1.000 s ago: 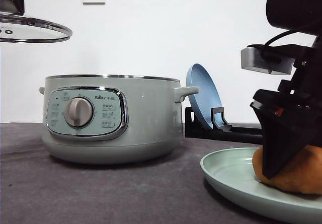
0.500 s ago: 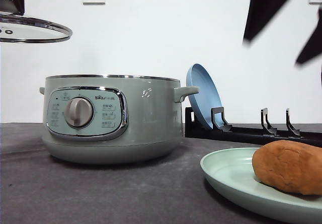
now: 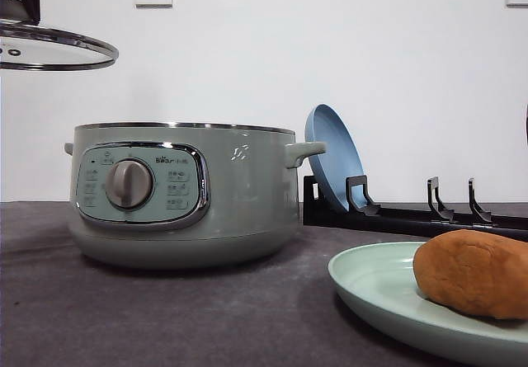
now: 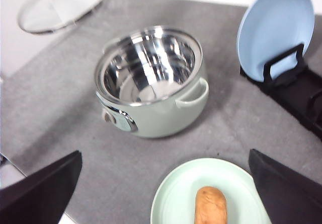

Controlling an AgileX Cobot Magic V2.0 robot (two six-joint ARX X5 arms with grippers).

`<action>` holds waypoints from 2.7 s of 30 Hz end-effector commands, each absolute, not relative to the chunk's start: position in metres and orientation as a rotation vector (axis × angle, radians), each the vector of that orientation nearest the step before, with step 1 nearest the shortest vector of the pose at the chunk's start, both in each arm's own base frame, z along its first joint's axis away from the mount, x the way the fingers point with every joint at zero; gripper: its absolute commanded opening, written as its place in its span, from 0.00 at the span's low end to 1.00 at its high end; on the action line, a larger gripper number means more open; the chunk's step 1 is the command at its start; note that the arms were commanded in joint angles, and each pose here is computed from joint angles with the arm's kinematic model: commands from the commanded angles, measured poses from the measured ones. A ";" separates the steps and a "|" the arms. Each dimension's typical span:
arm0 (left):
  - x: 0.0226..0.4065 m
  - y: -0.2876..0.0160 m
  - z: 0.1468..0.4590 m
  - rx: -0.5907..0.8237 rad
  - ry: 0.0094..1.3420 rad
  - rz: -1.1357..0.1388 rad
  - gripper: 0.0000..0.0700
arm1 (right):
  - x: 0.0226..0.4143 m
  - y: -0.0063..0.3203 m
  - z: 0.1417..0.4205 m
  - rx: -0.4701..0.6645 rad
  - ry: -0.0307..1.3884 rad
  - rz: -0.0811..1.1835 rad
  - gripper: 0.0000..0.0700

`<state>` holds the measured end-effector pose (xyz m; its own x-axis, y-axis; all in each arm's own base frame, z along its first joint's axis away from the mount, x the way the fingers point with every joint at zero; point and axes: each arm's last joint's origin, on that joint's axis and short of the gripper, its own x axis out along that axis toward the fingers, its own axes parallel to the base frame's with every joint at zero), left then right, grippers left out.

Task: Transfer potato from steamer to green plate

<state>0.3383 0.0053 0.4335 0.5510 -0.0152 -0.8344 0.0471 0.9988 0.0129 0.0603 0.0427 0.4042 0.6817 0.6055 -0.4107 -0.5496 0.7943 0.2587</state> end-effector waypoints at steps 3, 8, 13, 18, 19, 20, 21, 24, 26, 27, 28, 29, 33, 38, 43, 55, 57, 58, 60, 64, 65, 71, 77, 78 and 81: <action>0.331 0.005 0.453 0.029 0.884 -0.032 0.00 | 0.048 0.035 0.409 0.134 0.472 0.649 0.99; 0.332 0.003 0.453 0.025 0.884 -0.034 0.00 | 0.041 0.030 0.407 0.129 0.470 0.626 0.99; 0.331 -0.004 0.453 0.028 0.886 -0.052 0.00 | 0.042 0.030 0.407 0.129 0.471 0.625 0.99; 0.331 -0.020 0.453 0.045 0.884 -0.095 0.00 | 0.042 0.030 0.407 0.129 0.471 0.625 0.99; 0.331 -0.025 0.453 0.051 0.884 -0.108 0.00 | 0.042 0.030 0.407 0.129 0.471 0.624 0.99; 0.330 -0.030 0.453 0.057 0.883 -0.121 0.00 | 0.042 0.030 0.407 0.129 0.471 0.624 0.99; 0.330 -0.036 0.453 0.065 0.883 -0.139 0.00 | 0.042 0.030 0.407 0.129 0.471 0.624 0.99; 0.327 -0.055 0.453 0.090 0.879 -0.192 0.00 | 0.042 0.030 0.407 0.129 0.471 0.624 0.99; 0.325 -0.068 0.453 0.108 0.877 -0.231 0.00 | 0.042 0.030 0.407 0.129 0.471 0.625 0.99; 0.323 -0.076 0.453 0.119 0.876 -0.252 0.00 | 0.042 0.030 0.407 0.129 0.471 0.624 0.99; 0.321 -0.083 0.453 0.129 0.875 -0.274 0.00 | 0.042 0.030 0.407 0.129 0.471 0.624 0.99; 0.319 -0.090 0.453 0.139 0.873 -0.294 0.00 | 0.042 0.030 0.407 0.129 0.471 0.624 0.99; 0.312 -0.115 0.454 0.176 0.862 -0.371 0.00 | 0.042 0.030 0.407 0.129 0.471 0.624 0.99; 0.303 -0.139 0.454 0.215 0.841 -0.447 0.00 | 0.042 0.030 0.407 0.129 0.471 0.625 0.99; 0.299 -0.151 0.455 0.233 0.829 -0.483 0.00 | 0.042 0.030 0.407 0.129 0.472 0.624 0.99; 0.320 -0.171 0.427 0.261 0.911 -0.500 0.00 | 0.042 0.030 0.407 0.129 0.472 0.624 0.99; 0.324 -0.175 0.420 0.268 0.930 -0.502 0.00 | 0.042 0.030 0.407 0.129 0.472 0.624 0.99; 0.326 -0.177 0.417 0.270 0.939 -0.503 0.00 | 0.042 0.030 0.407 0.129 0.472 0.624 0.99; 0.329 -0.180 0.413 0.276 0.952 -0.506 0.00 | 0.042 0.030 0.407 0.129 0.472 0.624 0.99; 0.334 -0.184 0.405 0.283 0.975 -0.505 0.00 | 0.042 0.030 0.407 0.129 0.472 0.623 0.99; 0.335 -0.184 0.404 0.285 0.980 -0.504 0.00 | 0.042 0.030 0.407 0.129 0.472 0.623 0.99; 0.341 -0.187 0.395 0.294 1.004 -0.496 0.00 | 0.042 0.030 0.407 0.128 0.471 0.619 0.99; 0.350 -0.192 0.381 0.314 1.043 -0.482 0.00 | 0.042 0.030 0.407 0.126 0.469 0.603 0.99; 0.352 -0.192 0.378 0.320 1.052 -0.475 0.00 | 0.042 0.030 0.407 0.126 0.469 0.603 0.99; 0.355 -0.194 0.372 0.328 1.072 -0.469 0.00 | 0.042 0.030 0.407 0.126 0.469 0.603 0.99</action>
<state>0.3536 -0.1901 0.3648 0.3597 -0.1864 -0.9142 0.5034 0.8638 0.0219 0.0424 0.0298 0.4025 0.7187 0.5674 -0.4019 -0.5160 0.8226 0.2388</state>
